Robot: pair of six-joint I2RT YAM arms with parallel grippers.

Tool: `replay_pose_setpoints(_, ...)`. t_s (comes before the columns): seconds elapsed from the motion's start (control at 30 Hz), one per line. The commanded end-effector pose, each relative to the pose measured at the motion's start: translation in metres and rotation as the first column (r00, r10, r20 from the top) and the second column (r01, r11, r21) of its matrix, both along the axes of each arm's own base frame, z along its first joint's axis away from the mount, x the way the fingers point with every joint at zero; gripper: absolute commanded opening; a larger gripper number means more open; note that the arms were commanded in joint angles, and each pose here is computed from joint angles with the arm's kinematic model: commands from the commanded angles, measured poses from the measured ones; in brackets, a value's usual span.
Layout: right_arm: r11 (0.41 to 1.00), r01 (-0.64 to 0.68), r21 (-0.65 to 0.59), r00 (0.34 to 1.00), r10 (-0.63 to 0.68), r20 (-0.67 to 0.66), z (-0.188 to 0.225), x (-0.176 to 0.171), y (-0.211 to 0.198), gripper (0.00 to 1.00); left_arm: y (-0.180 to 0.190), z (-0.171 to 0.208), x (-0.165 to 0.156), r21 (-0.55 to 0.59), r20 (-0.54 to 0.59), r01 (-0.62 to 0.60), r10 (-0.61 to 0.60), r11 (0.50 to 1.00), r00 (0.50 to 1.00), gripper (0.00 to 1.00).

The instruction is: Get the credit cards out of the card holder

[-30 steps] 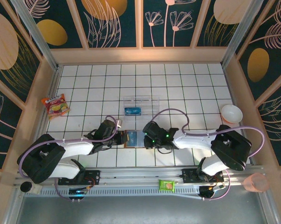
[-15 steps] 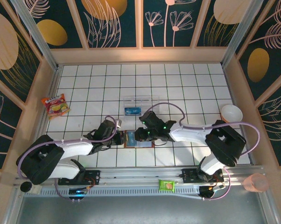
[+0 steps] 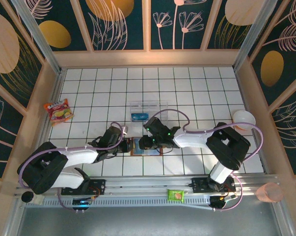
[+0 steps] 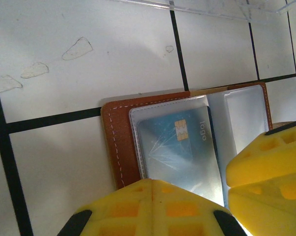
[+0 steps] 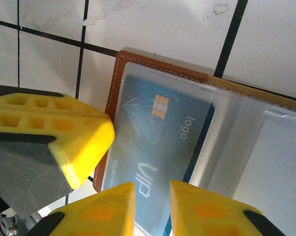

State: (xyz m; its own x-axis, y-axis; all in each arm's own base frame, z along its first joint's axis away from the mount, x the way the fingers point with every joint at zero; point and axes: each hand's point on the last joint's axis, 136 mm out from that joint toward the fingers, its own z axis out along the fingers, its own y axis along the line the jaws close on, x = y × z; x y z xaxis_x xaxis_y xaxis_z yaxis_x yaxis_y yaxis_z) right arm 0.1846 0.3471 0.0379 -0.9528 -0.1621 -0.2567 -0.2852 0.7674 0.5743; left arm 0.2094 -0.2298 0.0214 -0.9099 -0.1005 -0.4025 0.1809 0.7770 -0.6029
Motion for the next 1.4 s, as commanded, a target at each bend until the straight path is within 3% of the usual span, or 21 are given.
replay_pose_setpoints(0.0,1.0,-0.008,0.012,1.0,0.008,0.014,0.001,0.005,0.008,0.25,0.002,-0.004,-0.003,0.007,-0.004,0.002,-0.002,1.0,1.0,0.0)
replay_pose_setpoints(0.37,0.998,0.036,-0.043,0.999,-0.036,-0.015,-0.013,0.005,0.001,0.25,0.001,-0.006,-0.003,0.003,-0.008,0.007,-0.007,1.0,1.0,0.0)
replay_pose_setpoints(0.67,0.98,0.131,-0.148,0.991,-0.125,0.046,-0.015,0.006,-0.022,0.25,0.004,-0.009,-0.004,0.017,-0.015,0.001,0.0,1.0,1.0,0.0)
replay_pose_setpoints(0.97,0.992,0.083,-0.097,0.99,-0.071,0.121,0.01,0.005,-0.007,0.32,0.002,0.0,-0.001,0.01,0.003,0.002,-0.002,1.0,1.0,0.0)
replay_pose_setpoints(1.17,0.997,0.055,-0.056,0.986,-0.045,0.158,0.03,0.01,-0.005,0.29,-0.003,0.026,0.005,-0.025,0.058,0.011,-0.009,1.0,0.998,0.01)
replay_pose_setpoints(1.37,1.0,0.007,-0.026,0.992,-0.003,0.128,0.033,0.017,-0.008,0.26,-0.019,0.029,0.007,-0.053,0.053,0.046,-0.043,0.998,0.998,0.0)
